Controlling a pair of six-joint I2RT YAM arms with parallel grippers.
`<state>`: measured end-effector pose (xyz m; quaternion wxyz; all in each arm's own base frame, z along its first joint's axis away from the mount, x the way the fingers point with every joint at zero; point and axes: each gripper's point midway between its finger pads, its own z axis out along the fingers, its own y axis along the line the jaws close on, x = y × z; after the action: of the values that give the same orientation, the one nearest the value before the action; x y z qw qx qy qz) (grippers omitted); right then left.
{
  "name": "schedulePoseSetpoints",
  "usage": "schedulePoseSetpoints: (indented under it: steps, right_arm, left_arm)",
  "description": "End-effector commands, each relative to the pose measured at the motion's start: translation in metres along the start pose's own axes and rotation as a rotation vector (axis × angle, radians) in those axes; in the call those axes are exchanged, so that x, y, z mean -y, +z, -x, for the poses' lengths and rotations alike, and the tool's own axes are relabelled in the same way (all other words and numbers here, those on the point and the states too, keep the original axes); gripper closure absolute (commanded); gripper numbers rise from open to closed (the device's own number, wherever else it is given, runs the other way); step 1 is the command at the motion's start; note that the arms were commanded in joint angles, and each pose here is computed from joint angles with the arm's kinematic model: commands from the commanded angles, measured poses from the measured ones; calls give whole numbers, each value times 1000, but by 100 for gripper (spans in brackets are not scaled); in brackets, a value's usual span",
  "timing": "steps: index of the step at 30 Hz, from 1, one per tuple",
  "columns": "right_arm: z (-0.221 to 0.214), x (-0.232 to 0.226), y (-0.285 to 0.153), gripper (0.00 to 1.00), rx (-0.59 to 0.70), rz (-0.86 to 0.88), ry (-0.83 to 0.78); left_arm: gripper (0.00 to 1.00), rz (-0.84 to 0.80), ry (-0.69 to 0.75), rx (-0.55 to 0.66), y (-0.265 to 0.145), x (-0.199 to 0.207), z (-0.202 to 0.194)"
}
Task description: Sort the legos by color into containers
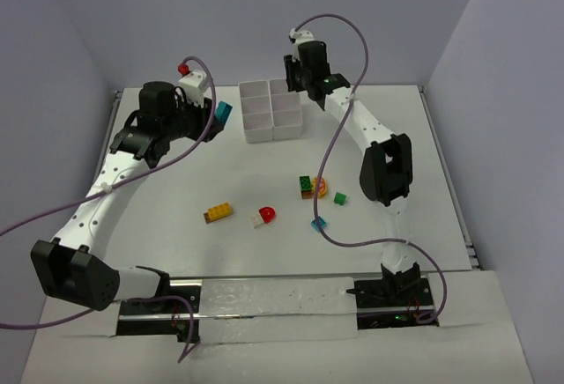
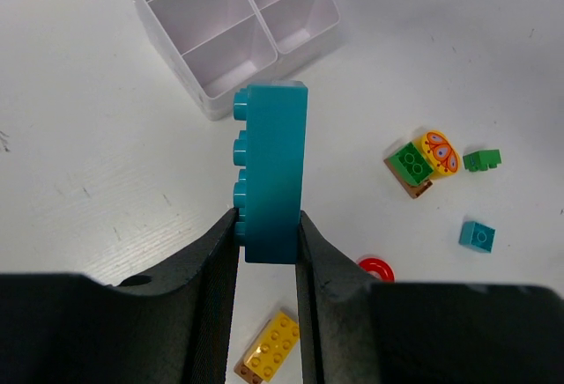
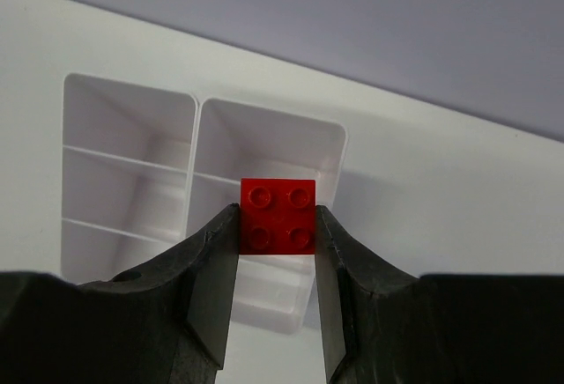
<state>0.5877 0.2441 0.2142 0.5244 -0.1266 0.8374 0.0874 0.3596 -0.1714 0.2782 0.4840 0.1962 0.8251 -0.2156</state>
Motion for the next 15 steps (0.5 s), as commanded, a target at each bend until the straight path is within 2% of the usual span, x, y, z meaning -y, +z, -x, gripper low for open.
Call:
schedulePoseSetpoints:
  steps: [1,8,15]
  right_arm:
    - [37,-4,6,100,115,-3,1]
    - [28,-8,24,100,112,-7,12]
    - [22,-10,35,94,107,-5,9]
  left_arm:
    - [100,-28,-13,53,5,3,16]
    - [100,-16,-6,65,3,1,20]
    - [100,-19,-5,69,4,1,20]
